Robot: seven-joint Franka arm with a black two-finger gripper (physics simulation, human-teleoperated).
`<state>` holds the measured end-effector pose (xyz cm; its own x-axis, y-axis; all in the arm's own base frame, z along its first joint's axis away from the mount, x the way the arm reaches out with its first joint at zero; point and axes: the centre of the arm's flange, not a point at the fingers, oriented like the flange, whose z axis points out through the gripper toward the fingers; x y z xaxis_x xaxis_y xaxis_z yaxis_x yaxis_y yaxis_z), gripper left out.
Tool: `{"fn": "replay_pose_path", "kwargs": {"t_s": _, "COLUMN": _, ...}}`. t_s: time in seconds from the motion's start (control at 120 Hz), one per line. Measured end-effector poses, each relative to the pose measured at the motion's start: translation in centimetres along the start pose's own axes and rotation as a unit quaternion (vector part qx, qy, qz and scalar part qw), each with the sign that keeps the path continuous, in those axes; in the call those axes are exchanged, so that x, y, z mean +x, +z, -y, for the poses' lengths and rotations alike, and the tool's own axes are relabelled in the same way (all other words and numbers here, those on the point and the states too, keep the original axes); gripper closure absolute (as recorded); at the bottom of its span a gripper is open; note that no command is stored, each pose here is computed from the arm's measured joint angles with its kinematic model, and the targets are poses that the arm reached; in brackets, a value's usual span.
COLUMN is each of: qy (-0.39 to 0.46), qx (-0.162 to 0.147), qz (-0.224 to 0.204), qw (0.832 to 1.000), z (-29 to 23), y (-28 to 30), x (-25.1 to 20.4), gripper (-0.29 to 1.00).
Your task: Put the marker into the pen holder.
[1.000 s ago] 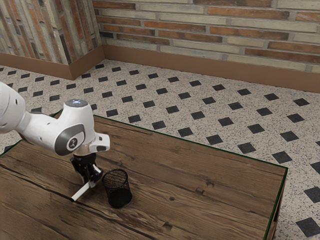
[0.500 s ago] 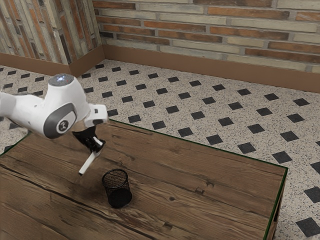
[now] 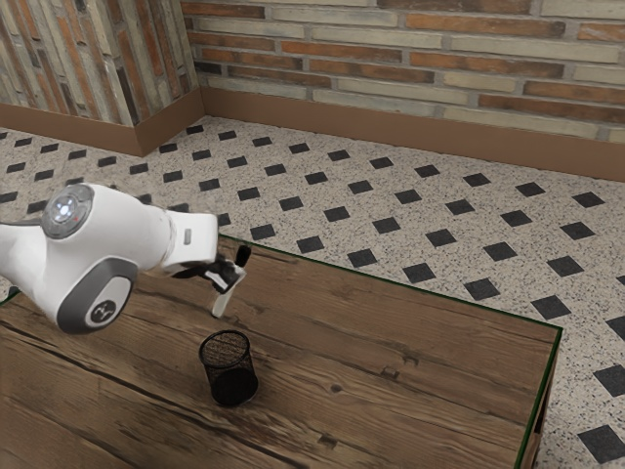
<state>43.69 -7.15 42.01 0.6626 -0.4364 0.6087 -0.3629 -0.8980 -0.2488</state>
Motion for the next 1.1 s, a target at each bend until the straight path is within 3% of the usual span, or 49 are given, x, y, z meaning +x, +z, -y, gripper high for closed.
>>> {"fn": "replay_pose_path", "kwargs": {"t_s": 0.3, "qy": 0.037, "qx": -0.011, "qz": -0.007, "qw": 0.999, "z": -3.5, "y": -0.5, "x": -2.7, "gripper": 0.74}}
{"fn": "replay_pose_path", "kwargs": {"t_s": 0.5, "qy": 0.040, "qx": -0.033, "qz": 0.026, "qw": 0.998, "z": -4.7, "y": 2.5, "x": -4.5, "gripper": 0.74}}
{"fn": "replay_pose_path", "kwargs": {"t_s": 0.55, "qy": 0.040, "qx": -0.034, "qz": 0.029, "qw": 0.998, "z": -4.7, "y": 2.7, "x": -4.6, "gripper": 0.69}}
{"fn": "replay_pose_path", "kwargs": {"t_s": 0.725, "qy": 0.026, "qx": -0.035, "qz": 0.034, "qw": 0.998, "z": -4.4, "y": 2.9, "x": -4.8, "gripper": 0.33}}
{"fn": "replay_pose_path", "kwargs": {"t_s": 0.867, "qy": 0.022, "qx": -0.035, "qz": 0.038, "qw": 0.998, "z": -4.3, "y": 3.0, "x": -4.8, "gripper": 0.17}}
{"fn": "replay_pose_path", "kwargs": {"t_s": 0.967, "qy": 0.016, "qx": -0.034, "qz": 0.042, "qw": 0.998, "z": -3.0, "y": 2.6, "x": -2.0, "gripper": 0.11}}
{"fn": "replay_pose_path", "kwargs": {"t_s": 1.1, "qy": -0.012, "qx": -0.040, "qz": 0.072, "qw": 0.997, "z": 4.1, "y": 0.3, "x": 13.9, "gripper": 0.06}}
